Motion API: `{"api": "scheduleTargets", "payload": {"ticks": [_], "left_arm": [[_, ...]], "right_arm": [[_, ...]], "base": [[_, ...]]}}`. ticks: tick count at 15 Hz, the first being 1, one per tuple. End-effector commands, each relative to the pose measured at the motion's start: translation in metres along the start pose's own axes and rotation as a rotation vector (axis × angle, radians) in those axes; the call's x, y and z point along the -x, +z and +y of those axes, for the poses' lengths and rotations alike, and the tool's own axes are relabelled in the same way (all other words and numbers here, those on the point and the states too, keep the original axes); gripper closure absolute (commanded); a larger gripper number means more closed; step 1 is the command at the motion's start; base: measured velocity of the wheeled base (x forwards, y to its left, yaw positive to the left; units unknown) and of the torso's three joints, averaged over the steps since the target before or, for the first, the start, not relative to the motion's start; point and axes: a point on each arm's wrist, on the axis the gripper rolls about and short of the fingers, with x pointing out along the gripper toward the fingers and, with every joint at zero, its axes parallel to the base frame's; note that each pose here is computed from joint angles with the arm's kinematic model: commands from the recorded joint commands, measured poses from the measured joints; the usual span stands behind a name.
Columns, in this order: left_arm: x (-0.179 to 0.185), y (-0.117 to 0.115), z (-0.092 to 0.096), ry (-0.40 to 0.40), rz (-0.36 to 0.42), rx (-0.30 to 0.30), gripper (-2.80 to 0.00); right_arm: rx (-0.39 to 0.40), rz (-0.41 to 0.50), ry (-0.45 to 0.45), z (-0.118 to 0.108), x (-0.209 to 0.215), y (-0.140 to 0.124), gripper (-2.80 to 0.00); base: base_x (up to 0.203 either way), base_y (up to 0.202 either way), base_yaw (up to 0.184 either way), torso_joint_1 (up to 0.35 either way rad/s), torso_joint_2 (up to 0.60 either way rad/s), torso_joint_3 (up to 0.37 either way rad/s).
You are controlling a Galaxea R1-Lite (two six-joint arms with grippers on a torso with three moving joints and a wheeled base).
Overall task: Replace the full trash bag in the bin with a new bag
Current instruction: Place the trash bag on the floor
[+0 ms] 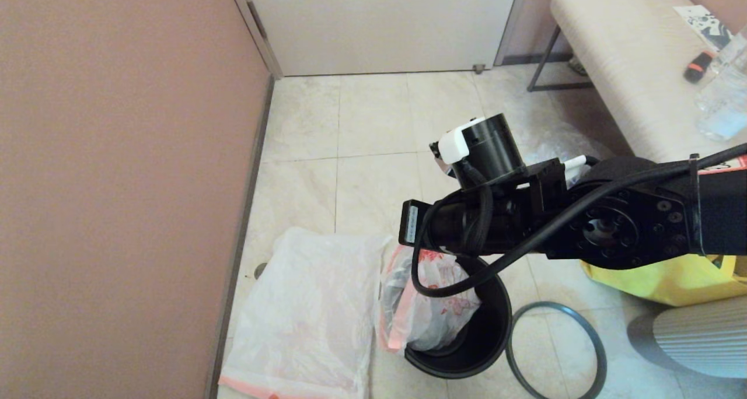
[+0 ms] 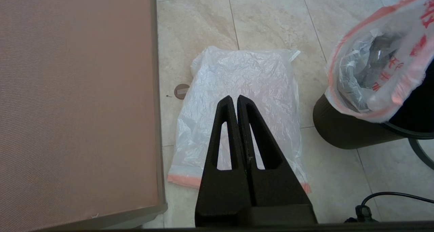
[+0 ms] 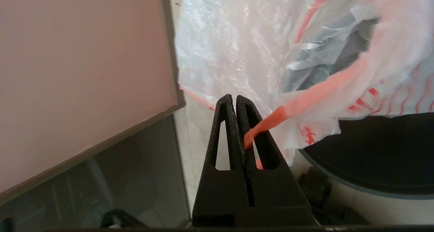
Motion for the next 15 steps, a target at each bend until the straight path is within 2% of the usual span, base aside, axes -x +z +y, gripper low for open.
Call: {"api": "scheduleTargets", "payload": {"ticks": [1,7,10,12,15], "left_arm": [[-0.001,-0.003,0.000,0.000,0.012,0.000,0.00],[-0.001,-0.003,0.000,0.000,0.013,0.000,0.00],[-0.001,-0.003,0.000,0.001,0.013,0.000,0.00],[-0.001,-0.003,0.000,0.001,0.011,0.000,0.00],[-0.001,-0.003,0.000,-0.001,0.011,0.000,0.00]], "right_arm": [[0.003,-0.021,0.031,0.009,0.021,0.005,0.00],[0.027,-0.078,0.128,0.034,0.092,0.018,0.00],[0.038,-0.084,0.126,0.044,0.122,0.030,0.00],[0.050,-0.096,0.165,0.054,0.143,0.032,0.00],[0.083,-0.168,0.229,0.068,0.182,0.044,0.00]], "base": [[0.000,0.000,0.000,0.000,0.00,0.000],[0.000,0.000,0.000,0.000,0.00,0.000],[0.000,0.000,0.000,0.000,0.00,0.000],[0.000,0.000,0.000,0.000,0.00,0.000],[0.000,0.000,0.000,0.000,0.00,0.000]]}}
